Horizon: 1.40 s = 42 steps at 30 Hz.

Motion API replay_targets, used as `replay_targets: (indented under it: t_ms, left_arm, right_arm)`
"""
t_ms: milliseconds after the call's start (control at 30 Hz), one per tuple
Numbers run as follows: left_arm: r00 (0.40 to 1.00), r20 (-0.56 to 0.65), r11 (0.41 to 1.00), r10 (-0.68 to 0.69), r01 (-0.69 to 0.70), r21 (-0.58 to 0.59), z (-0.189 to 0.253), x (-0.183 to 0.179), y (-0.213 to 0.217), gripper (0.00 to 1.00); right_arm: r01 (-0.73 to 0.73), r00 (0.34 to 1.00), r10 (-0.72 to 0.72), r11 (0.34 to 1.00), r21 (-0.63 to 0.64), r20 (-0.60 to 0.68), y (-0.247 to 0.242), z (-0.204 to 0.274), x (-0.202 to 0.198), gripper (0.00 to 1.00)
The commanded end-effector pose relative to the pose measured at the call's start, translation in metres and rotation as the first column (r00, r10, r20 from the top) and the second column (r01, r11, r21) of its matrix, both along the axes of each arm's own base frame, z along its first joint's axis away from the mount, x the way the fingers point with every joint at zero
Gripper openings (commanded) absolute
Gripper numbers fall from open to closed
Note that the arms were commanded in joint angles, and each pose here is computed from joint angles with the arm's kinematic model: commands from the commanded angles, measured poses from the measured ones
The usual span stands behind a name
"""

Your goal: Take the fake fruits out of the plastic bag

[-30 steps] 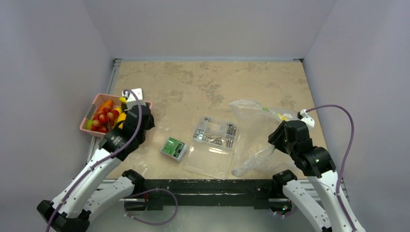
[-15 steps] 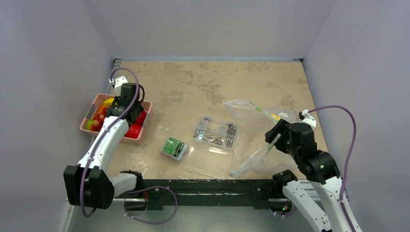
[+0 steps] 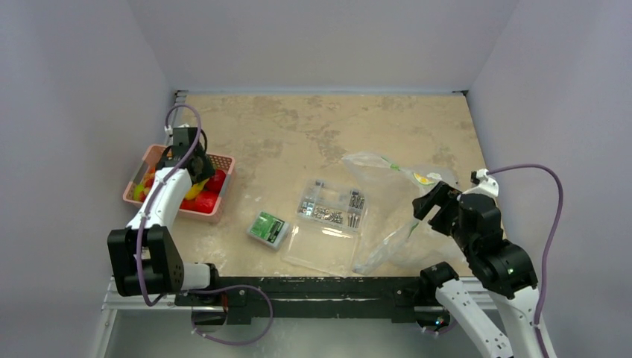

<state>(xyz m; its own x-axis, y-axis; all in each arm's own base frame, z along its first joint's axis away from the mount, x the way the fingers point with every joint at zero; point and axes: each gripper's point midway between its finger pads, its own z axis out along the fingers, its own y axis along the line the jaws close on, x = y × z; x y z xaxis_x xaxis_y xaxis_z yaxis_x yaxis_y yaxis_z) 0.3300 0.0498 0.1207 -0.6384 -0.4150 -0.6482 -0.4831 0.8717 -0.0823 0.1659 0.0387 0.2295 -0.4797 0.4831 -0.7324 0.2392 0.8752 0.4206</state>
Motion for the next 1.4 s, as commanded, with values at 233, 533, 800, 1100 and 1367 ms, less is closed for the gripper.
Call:
replay_targets:
  t_ms: [233, 533, 800, 1100, 1367]
  left_arm:
    - [0.988, -0.097, 0.992, 0.121, -0.118, 0.037, 0.001, -0.012, 0.016, 0.68]
    - [0.995, -0.046, 0.996, 0.088, -0.089, -0.012, 0.028, -0.015, 0.006, 0.93]
    - [0.979, 0.16, 0.979, -0.126, 0.149, -0.141, 0.11, -0.027, -0.04, 1.0]
    - [0.722, 0.538, 0.832, -0.435, 0.55, -0.065, 0.249, -0.088, -0.124, 1.0]
    - [0.265, 0.865, 0.717, -0.425, 0.682, 0.144, 0.365, -0.169, -0.154, 1.0]
  right_arm:
    - [-0.004, 0.991, 0.007, 1.0, -0.017, 0.132, -0.009, 0.037, -0.006, 0.82]
    - [0.013, 0.984, -0.002, 0.998, -0.059, 0.18, -0.02, 0.058, -0.012, 0.85]
    - [0.028, 0.961, 0.004, 0.993, -0.113, 0.275, -0.034, 0.107, -0.025, 0.99]
    - [0.114, 0.897, -0.028, 0.979, -0.168, 0.442, -0.06, 0.192, -0.042, 0.99]
    - [0.213, 0.834, -0.078, 0.959, -0.188, 0.546, -0.082, 0.246, -0.051, 0.99]
